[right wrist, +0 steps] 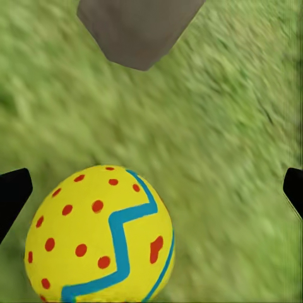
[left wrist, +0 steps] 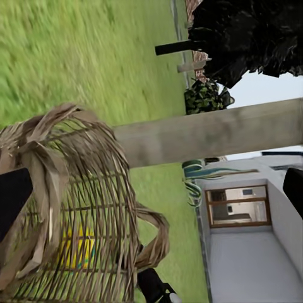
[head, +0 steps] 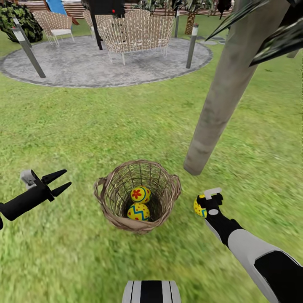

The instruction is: Take the three Easter eggs out of the wicker basket on the lawn in the garden, then place them on the lawn next to a single tree (choose any tree) so that all three eggs are next to the same tree and none are left in the basket.

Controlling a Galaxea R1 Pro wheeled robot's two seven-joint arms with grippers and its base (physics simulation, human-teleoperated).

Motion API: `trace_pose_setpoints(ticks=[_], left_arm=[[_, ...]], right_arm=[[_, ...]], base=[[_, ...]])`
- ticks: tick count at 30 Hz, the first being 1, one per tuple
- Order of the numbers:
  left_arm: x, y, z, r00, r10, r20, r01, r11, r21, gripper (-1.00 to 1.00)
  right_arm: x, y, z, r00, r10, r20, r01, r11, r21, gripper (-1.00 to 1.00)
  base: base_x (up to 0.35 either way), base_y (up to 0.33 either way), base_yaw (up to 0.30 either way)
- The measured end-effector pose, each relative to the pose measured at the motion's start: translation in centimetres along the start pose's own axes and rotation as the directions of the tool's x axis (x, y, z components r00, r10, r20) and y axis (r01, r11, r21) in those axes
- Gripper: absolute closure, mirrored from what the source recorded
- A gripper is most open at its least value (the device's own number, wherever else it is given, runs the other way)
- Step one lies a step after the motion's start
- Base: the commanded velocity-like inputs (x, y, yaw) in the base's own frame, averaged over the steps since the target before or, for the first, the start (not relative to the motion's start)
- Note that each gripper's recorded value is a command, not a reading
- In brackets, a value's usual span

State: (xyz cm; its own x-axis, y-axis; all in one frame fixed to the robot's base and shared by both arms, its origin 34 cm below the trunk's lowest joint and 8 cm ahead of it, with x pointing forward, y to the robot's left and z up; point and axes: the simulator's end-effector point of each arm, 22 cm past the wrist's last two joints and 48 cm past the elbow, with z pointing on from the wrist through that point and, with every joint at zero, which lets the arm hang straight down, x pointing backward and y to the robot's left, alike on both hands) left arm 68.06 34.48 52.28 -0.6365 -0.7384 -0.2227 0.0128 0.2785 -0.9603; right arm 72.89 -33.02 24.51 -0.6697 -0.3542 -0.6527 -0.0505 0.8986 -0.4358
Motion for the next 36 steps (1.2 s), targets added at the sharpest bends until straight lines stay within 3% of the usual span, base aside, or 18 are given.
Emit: trace_pose_setpoints(ticks=[3,6,8,13,16,20,24,27,34,36], left_arm=[[-0.1,-0.9,-0.1,1.0,0.011,0.002,-0.011,1.0,0.012,-1.0],[-0.2,-1.7,-0.2,1.0,0.019,0.003,-0.019,1.0,0.023,-1.0],[-0.3,-2.2,-0.3,1.0,0.024,0.005,-0.024,0.999,0.029,-1.0],[0.3,-3.3,-0.1,0.999,0.035,-0.011,-0.035,0.999,0.042,-1.0],[0.3,-4.0,-0.2,0.999,0.043,-0.012,-0.042,0.998,0.05,-1.0],[0.1,-4.9,-0.3,0.999,0.049,-0.01,-0.048,0.997,0.056,-1.0],[-0.3,-5.8,-0.2,0.999,0.048,-0.01,-0.048,0.997,0.055,-1.0],[-0.5,-6.4,-0.2,0.999,0.048,-0.009,-0.048,0.997,0.055,-1.0],[-1.3,-7.7,-0.2,0.999,0.046,-0.008,-0.045,0.998,0.048,-1.0],[-1.4,-8.1,-0.2,0.999,0.046,-0.008,-0.045,0.998,0.047,-1.0]], right_arm=[[-0.3,-0.8,-0.2,1.0,-0.002,-0.002,0.002,1.0,0.011,-1.0],[1.2,-1.4,-0.5,0.995,-0.025,-0.101,0.026,1.0,0.012,-1.0],[0.8,-2.0,-0.6,0.991,-0.031,-0.133,0.032,0.999,0.004,-1.0],[2.4,-3.2,-1.1,0.966,-0.061,-0.25,0.02,0.986,-0.164,-1.0],[1.9,-4.7,-1.6,0.958,-0.051,-0.281,-0.007,0.979,-0.203,-1.0],[2.1,-3.7,-3.0,0.943,-0.039,-0.332,-0.071,0.947,-0.313,-1.0],[1.9,-4.1,-3.9,0.937,-0.038,-0.348,-0.103,0.921,-0.376,-1.0],[0.5,-4.7,-4.2,0.94,-0.037,-0.339,-0.102,0.918,-0.383,-1.0],[-0.7,-4.6,-5.6,0.929,-0.043,-0.368,-0.123,0.902,-0.415,-1.0],[-1.4,-4.1,-6.1,0.93,-0.041,-0.365,-0.138,0.882,-0.45,-1.0]], base=[[0.0,0.0,0.0],[0.0,0.0,0.0],[0.0,0.0,0.0],[0.0,0.0,0.0],[0.0,0.0,0.0],[0.0,0.0,0.0],[0.0,0.0,0.0],[0.0,0.0,0.0],[-0.076,0.0,0.0],[-0.152,0.0,0.0]])
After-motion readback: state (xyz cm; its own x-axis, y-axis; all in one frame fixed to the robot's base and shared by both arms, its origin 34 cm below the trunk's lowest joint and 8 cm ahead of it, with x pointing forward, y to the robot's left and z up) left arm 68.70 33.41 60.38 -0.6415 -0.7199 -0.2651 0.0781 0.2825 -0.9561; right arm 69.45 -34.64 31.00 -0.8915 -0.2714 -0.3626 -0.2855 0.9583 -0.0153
